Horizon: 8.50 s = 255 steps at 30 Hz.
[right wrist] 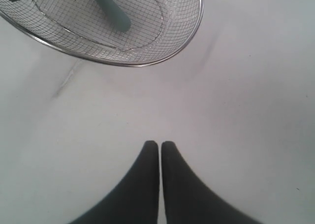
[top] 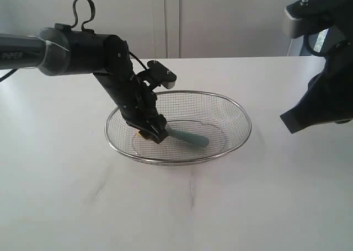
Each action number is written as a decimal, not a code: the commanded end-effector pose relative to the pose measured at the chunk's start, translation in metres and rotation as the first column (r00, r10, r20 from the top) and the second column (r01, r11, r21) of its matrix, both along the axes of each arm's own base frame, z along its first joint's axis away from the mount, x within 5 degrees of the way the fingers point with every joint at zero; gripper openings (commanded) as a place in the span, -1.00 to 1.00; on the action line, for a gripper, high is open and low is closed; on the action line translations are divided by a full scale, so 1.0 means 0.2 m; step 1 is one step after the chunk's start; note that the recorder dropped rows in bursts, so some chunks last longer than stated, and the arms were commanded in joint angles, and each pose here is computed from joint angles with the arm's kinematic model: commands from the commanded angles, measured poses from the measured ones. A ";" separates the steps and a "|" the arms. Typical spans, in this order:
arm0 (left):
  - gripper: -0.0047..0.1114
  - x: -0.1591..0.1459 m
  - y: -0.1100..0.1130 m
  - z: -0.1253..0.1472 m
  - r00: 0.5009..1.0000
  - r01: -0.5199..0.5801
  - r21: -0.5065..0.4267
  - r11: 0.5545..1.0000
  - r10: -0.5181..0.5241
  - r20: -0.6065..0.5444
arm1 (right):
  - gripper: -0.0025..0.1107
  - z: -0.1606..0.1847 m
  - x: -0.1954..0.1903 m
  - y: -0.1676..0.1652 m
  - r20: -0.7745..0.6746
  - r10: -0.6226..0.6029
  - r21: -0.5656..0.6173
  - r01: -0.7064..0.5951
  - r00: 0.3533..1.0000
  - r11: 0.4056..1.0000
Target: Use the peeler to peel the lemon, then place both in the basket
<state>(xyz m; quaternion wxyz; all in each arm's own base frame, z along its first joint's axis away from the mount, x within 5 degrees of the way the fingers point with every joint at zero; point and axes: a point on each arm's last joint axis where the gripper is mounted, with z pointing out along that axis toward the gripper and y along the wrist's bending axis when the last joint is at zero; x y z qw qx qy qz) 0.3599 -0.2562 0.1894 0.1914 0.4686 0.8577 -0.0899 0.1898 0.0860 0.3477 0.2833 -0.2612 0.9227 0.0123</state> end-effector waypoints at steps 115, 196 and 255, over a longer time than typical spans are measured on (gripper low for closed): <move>-0.92 -0.90 0.64 1.00 0.991 -0.133 0.028 0.991 0.133 0.015 | -0.91 0.02 0.03 0.00 0.091 0.009 -0.007 -0.008 0.996 1.000; -0.92 -1.54 1.26 -0.12 0.407 -0.583 -0.653 0.484 0.869 0.281 | -0.91 0.03 0.04 0.00 0.114 0.011 0.006 -0.012 0.993 1.000; -0.92 -1.54 1.26 -0.10 0.402 -0.557 -0.666 0.496 0.863 0.306 | -0.91 0.03 0.04 0.00 0.112 0.011 0.007 -0.012 0.994 1.000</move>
